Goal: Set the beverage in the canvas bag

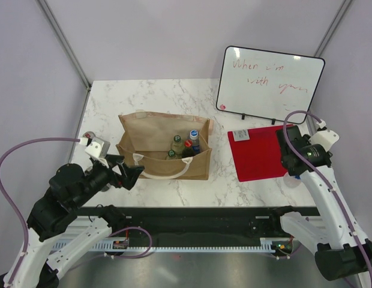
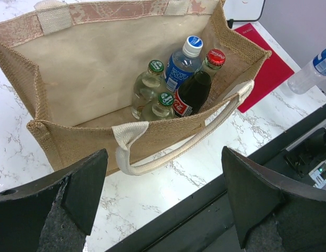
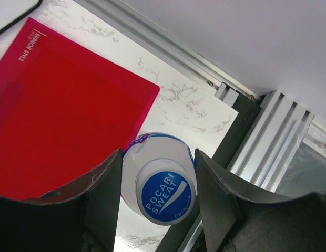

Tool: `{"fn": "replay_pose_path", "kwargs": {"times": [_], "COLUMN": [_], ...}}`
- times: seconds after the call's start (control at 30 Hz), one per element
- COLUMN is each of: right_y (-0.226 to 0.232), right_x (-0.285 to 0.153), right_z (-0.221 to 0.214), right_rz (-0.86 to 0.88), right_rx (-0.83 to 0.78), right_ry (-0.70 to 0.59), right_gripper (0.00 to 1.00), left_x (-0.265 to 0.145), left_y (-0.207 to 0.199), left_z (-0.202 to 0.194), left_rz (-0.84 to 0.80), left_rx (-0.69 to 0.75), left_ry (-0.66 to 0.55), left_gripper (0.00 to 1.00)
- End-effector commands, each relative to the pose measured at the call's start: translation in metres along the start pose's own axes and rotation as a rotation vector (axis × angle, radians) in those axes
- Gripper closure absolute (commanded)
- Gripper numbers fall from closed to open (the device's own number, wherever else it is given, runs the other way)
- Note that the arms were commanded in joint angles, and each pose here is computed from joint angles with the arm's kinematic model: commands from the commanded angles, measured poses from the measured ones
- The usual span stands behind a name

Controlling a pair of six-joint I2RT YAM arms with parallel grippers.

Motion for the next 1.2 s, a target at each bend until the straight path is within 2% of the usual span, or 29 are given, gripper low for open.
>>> {"fn": "replay_pose_path", "kwargs": {"times": [0.0,0.23,0.27,0.3,0.43,0.53,0.8,0.97,1.17], "right_y": [-0.017,-0.004,0.002,0.012,0.039,0.058,0.102,0.132,0.149], "right_x": [-0.018,-0.038,-0.038,-0.043,-0.057,-0.067,-0.096,-0.098,-0.088], "right_z": [0.032,0.054,0.058,0.060,0.069,0.072,0.080,0.052,0.023], "right_rz": [0.052,0.381,0.414,0.528,0.808,0.937,1.085,1.161,1.142], "right_rx": [0.030,-0.107,-0.172,-0.198,-0.225,-0.251,-0.392,-0.482,-0.582], "right_ry": [-0.169,-0.240,-0.243,-0.237,-0.262,-0.285,-0.368,-0.371,-0.346], "right_gripper": [1.00,1.00,1.00,1.00,1.00,1.00,1.00,1.00,0.97], "left_x": [-0.010,-0.019,-0.021,-0.022,-0.029,-0.030,-0.019,-0.013,-0.011], "left_y": [-0.002,-0.004,-0.005,-0.006,-0.008,-0.008,-0.007,-0.006,-0.009], "left_z": [0.006,0.014,0.016,0.017,0.022,0.023,0.018,0.017,0.023], "left_rz": [-0.012,0.005,0.004,0.003,-0.003,0.011,0.064,0.088,0.104], "left_rx": [0.003,0.004,0.004,0.004,-0.014,-0.031,-0.088,-0.101,-0.119], "left_ry": [-0.030,-0.043,-0.048,-0.049,-0.077,-0.074,-0.033,-0.027,-0.036], "left_gripper": [0.05,0.05,0.05,0.05,0.05,0.05,0.06,0.07,0.07]}}
Point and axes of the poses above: each gripper's point midway between its finger pads, its own x axis out along the fingers, its own y axis along the line the jaws close on, z = x × y, the point moved 10 cm from there along -x, back along the fingers, and after that the axes turned 15 degrees about -x, right-handed, at the moved point
